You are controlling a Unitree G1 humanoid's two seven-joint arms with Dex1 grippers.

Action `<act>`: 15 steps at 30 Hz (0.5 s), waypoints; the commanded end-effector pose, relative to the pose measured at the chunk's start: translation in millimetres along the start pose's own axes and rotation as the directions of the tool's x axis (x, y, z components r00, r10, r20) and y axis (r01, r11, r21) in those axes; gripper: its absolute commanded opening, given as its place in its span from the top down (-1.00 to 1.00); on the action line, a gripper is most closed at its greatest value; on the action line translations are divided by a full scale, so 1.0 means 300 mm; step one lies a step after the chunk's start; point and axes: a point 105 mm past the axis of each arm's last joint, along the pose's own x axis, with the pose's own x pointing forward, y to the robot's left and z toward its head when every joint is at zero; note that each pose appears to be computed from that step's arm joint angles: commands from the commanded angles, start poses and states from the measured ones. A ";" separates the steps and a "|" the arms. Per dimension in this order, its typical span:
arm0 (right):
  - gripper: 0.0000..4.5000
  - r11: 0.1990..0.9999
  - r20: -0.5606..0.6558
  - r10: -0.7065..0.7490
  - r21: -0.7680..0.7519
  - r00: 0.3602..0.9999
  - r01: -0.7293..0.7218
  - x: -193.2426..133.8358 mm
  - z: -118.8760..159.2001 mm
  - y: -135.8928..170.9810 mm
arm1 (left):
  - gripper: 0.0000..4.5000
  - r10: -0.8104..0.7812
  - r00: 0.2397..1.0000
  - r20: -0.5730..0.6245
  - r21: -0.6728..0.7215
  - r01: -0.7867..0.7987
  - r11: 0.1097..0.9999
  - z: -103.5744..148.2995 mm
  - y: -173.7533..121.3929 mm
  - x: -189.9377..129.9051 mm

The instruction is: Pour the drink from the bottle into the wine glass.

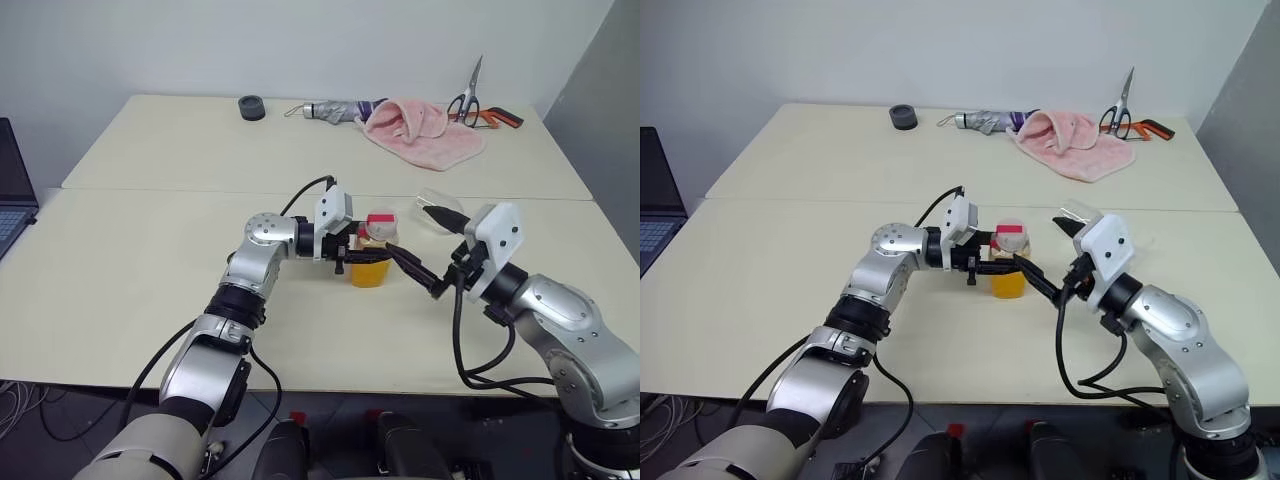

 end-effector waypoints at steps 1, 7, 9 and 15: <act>-1.00 0.999 0.026 0.041 -0.015 0.999 -0.040 -0.024 0.041 0.011 | 0.21 0.007 1.000 0.030 0.058 -0.008 0.998 0.056 0.019 -0.001; -1.00 0.997 0.026 0.080 0.008 0.996 -0.080 -0.029 0.051 0.016 | 0.21 0.011 0.999 0.044 0.052 -0.013 0.999 0.063 0.019 -0.001; -1.00 0.996 0.049 0.081 0.027 0.996 -0.082 -0.020 0.064 0.014 | 0.21 0.008 0.999 0.047 0.052 -0.010 0.999 0.067 0.018 0.000; -1.00 0.989 0.089 0.123 0.075 0.988 -0.130 0.023 0.098 0.025 | 0.21 -0.012 0.998 0.055 0.052 0.009 0.999 0.075 0.009 0.003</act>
